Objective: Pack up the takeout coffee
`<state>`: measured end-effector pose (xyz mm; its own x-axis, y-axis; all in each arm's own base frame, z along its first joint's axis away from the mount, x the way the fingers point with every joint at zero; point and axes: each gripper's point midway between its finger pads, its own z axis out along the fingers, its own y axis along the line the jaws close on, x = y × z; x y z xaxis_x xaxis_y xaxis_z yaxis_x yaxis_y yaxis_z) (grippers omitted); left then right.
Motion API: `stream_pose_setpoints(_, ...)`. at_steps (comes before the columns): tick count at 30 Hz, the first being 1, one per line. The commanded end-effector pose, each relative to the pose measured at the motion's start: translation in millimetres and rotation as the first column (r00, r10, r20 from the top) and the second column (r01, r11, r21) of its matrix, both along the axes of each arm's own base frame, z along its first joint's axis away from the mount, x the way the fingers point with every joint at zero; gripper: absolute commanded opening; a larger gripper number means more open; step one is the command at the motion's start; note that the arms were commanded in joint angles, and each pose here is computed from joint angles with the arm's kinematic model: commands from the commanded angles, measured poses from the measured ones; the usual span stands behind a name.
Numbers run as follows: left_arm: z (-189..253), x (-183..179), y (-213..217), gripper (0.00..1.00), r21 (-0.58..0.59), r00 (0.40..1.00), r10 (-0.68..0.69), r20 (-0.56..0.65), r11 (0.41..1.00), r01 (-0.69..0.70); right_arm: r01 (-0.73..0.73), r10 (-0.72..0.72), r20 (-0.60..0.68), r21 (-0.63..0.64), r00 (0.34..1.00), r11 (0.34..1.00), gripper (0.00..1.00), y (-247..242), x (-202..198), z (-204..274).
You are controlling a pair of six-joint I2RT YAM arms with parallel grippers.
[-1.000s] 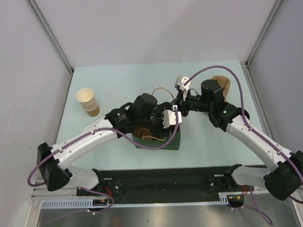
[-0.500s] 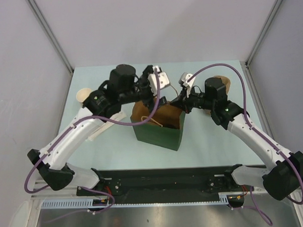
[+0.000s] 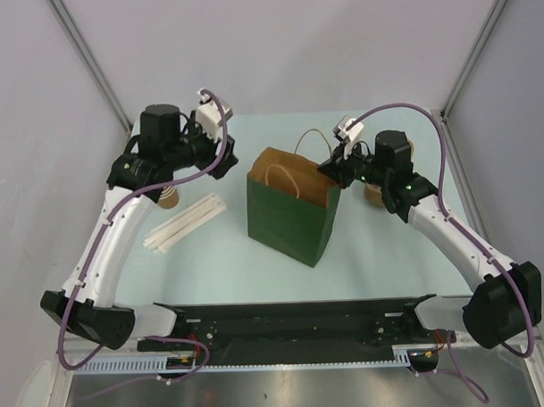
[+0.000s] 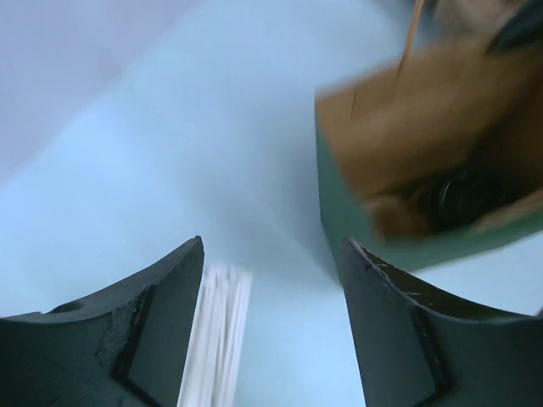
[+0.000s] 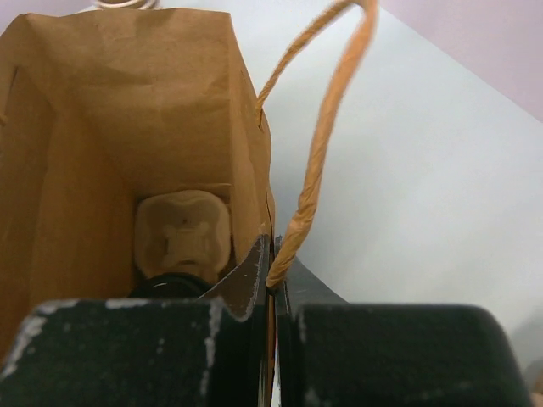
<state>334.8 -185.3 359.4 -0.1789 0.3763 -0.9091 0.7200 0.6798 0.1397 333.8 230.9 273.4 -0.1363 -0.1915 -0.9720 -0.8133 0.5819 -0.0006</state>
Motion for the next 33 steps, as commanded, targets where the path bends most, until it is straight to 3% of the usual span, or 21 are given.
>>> stream_pose_setpoints(1, -62.7, -20.2, 38.8, 0.67, 0.074, 0.981, 0.092, -0.172, 0.994, -0.080, 0.137, -0.138, 0.030, 0.036, 0.990, 0.990, 0.00, -14.3, 30.0, 18.7)
stream_pose_setpoints(6, -123.5, -32.0, 74.4, 0.57, 0.154, 0.950, 0.173, -0.261, 0.979, -0.135, 0.174, -0.176, 0.013, 0.060, 0.984, 0.983, 0.00, -18.1, 28.9, 25.4)
stream_pose_setpoints(16, -229.3, -34.5, 121.2, 0.49, 0.357, 0.887, 0.271, -0.375, 0.925, -0.132, 0.178, -0.184, 0.086, 0.079, 0.979, 0.981, 0.00, -19.0, 39.9, 37.2)
stream_pose_setpoints(33, -301.3, 1.2, 135.5, 0.36, 0.460, 0.864, 0.276, -0.420, 0.886, -0.059, 0.166, -0.172, 0.107, 0.062, 0.979, 0.984, 0.00, -17.3, 47.6, 36.9)
